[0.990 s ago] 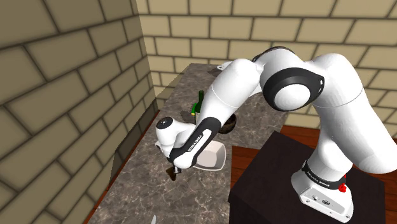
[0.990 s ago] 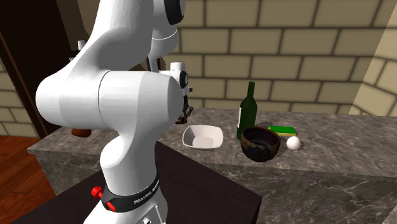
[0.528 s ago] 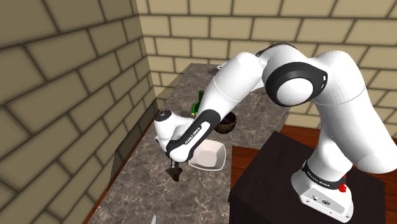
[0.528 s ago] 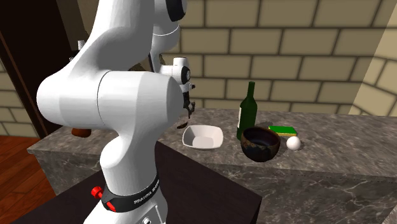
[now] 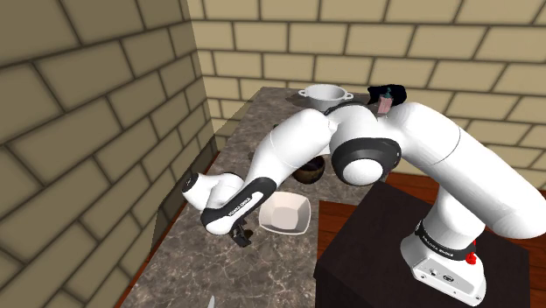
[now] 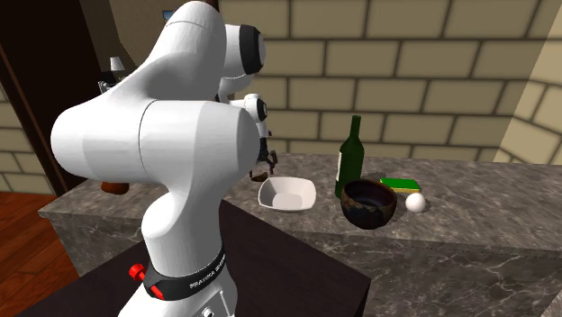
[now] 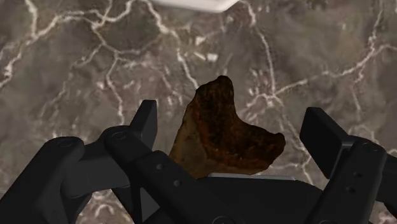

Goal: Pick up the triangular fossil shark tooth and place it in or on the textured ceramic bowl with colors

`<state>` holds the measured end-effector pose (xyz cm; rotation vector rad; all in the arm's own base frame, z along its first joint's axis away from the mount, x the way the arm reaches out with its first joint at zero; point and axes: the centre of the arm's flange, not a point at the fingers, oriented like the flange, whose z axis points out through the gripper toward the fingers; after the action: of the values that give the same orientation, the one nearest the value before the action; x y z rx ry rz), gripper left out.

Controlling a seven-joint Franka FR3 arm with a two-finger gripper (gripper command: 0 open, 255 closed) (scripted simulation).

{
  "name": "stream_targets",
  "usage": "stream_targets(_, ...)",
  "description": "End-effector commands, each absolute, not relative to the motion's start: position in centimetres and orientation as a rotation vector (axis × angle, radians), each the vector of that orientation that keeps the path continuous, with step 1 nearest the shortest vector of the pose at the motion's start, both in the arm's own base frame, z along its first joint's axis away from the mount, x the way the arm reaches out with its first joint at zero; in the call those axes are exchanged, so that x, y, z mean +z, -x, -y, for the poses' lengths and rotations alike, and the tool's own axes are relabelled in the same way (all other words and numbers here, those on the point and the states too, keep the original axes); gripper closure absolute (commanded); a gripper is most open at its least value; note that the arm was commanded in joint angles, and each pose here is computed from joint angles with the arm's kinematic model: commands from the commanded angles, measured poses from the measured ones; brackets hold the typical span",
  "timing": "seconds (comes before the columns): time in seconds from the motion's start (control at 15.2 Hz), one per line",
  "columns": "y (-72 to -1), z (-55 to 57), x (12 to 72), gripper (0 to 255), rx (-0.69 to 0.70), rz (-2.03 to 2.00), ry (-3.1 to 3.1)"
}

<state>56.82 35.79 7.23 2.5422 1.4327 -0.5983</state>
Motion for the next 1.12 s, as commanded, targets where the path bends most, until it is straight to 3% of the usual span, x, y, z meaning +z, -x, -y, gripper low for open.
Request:
stream_targets(0.0, -56.7, -35.5, 6.2, 0, -0.624, -1.441, -2.524)
stream_targets(0.73, -56.2, -34.8, 4.5, 0, -0.624, -1.441, -2.524)
stream_targets(0.79, -56.2, -34.8, 4.5, 255, -0.624, -1.441, -2.524)
stream_targets(1.06, -56.1, -34.8, 4.4, 255, -0.624, -1.441, -2.524)
